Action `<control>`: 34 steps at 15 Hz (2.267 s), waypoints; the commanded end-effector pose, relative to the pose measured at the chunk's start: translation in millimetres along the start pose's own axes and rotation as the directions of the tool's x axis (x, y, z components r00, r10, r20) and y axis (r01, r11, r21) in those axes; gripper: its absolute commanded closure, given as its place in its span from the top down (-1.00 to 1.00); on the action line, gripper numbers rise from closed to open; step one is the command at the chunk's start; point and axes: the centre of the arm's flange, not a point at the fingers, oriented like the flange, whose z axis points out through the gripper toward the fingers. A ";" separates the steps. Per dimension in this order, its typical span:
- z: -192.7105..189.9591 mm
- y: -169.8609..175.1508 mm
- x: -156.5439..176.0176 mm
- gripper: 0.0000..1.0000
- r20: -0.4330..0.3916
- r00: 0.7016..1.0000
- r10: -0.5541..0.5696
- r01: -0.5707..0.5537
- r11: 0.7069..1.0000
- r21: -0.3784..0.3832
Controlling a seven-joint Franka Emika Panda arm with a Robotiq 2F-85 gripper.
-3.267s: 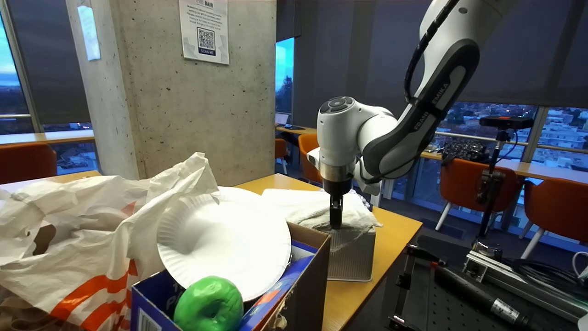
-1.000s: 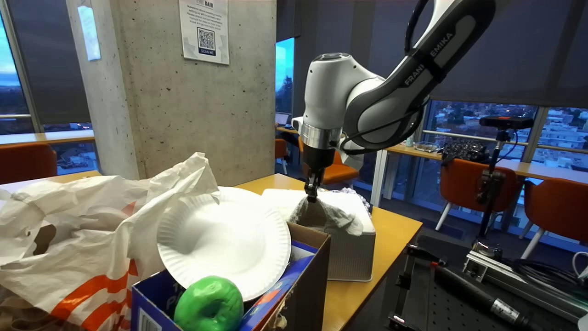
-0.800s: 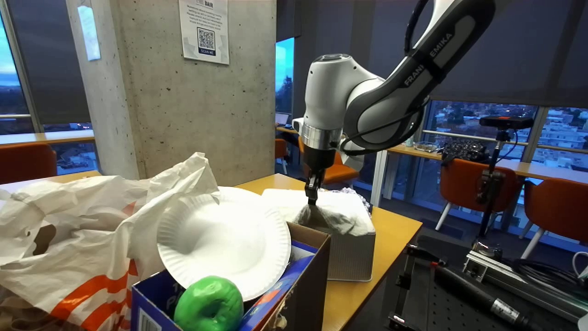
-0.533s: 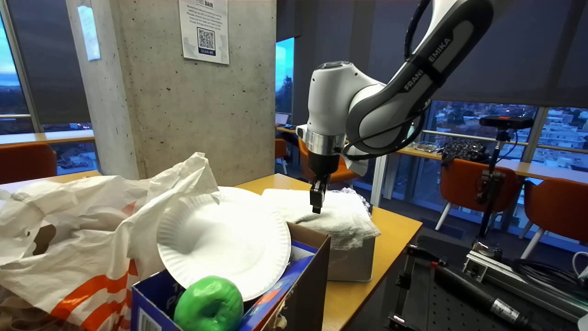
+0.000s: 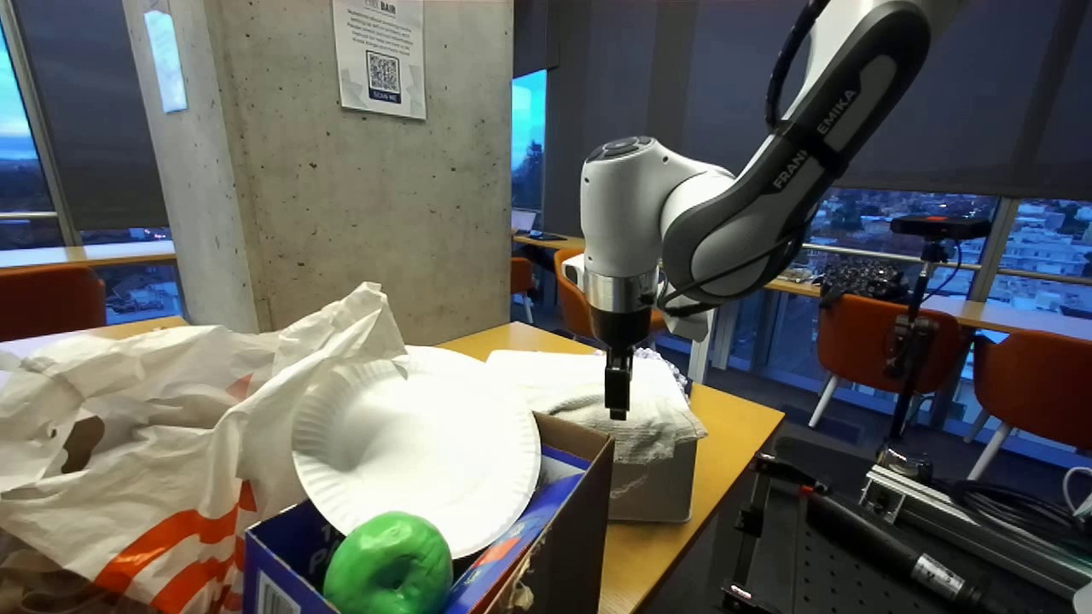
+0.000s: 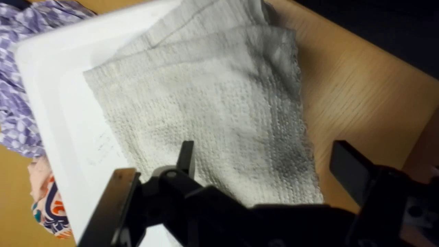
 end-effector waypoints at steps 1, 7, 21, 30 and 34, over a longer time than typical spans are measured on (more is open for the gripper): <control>-41.2 21.4 -55.4 1.00 0.074 0.997 0.010 0.001 0.989 -0.148; -53.7 33.2 -94.2 1.00 0.091 0.996 0.007 0.015 0.971 -0.240; -35.3 -48.0 -91.7 1.00 0.108 0.978 -0.181 0.201 0.955 -0.219; 28.8 -77.7 -94.1 1.00 0.200 0.949 -0.244 0.288 0.930 -0.229; 40.4 -77.9 -85.7 1.00 0.207 0.949 -0.238 0.292 0.911 -0.291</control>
